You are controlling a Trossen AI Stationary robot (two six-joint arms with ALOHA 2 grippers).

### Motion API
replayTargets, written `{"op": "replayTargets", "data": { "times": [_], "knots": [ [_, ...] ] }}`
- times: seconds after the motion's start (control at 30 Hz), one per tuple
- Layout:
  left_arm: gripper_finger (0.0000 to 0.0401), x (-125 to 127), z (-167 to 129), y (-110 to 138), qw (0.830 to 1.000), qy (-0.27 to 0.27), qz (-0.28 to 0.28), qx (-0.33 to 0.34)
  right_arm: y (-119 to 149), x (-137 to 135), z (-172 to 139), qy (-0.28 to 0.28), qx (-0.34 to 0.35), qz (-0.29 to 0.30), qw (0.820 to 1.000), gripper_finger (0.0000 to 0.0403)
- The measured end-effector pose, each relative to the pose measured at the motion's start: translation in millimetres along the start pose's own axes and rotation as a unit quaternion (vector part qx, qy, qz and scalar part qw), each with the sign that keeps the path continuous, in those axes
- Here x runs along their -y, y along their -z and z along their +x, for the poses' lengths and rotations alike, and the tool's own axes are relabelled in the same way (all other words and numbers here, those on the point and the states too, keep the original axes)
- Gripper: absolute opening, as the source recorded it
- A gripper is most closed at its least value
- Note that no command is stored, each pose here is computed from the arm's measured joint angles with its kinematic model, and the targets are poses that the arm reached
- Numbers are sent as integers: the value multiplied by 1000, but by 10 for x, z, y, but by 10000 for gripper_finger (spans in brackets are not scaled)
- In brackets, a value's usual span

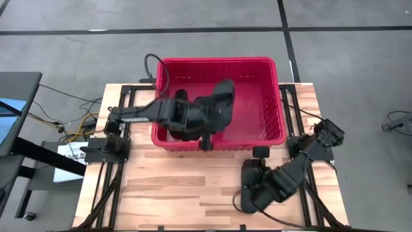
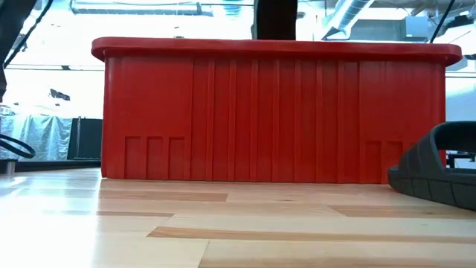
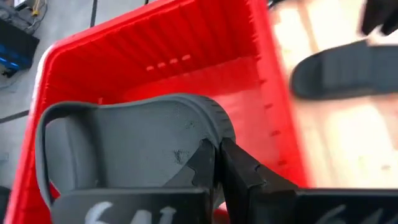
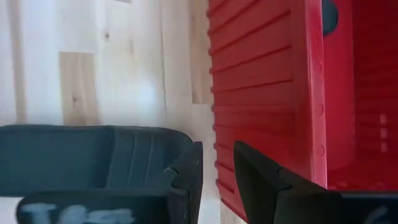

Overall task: Pick and place slides into bin
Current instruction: Put the black slide into the red bin

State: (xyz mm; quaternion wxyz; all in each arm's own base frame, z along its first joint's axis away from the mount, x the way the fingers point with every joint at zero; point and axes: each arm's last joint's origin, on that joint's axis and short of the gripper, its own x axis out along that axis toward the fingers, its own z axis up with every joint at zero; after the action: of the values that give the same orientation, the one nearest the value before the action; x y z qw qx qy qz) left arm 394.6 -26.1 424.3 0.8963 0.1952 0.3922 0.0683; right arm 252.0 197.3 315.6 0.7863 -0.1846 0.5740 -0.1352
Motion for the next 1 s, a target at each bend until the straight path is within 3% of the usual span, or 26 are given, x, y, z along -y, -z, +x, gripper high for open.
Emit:
{"op": "replayTargets", "data": {
  "times": [0.17, 0.33, 0.63, 1.0],
  "knots": [
    [0, -385, 149, 120, 1000, 2, 3, -13, -99, 161, 126, -15, -36, 40, 998, 81],
    [0, -606, 378, 211, 1000, 18, -12, -17, -160, 277, 213, -25, -58, 66, 996, 81],
    [0, -679, 973, 441, 998, 58, 14, -36, -217, 409, 314, -59, -99, 99, 988, 81],
    [0, -742, 1480, 842, 994, 97, -8, -42, -234, 457, 353, -90, -126, 113, 981, 81]
  ]
}}
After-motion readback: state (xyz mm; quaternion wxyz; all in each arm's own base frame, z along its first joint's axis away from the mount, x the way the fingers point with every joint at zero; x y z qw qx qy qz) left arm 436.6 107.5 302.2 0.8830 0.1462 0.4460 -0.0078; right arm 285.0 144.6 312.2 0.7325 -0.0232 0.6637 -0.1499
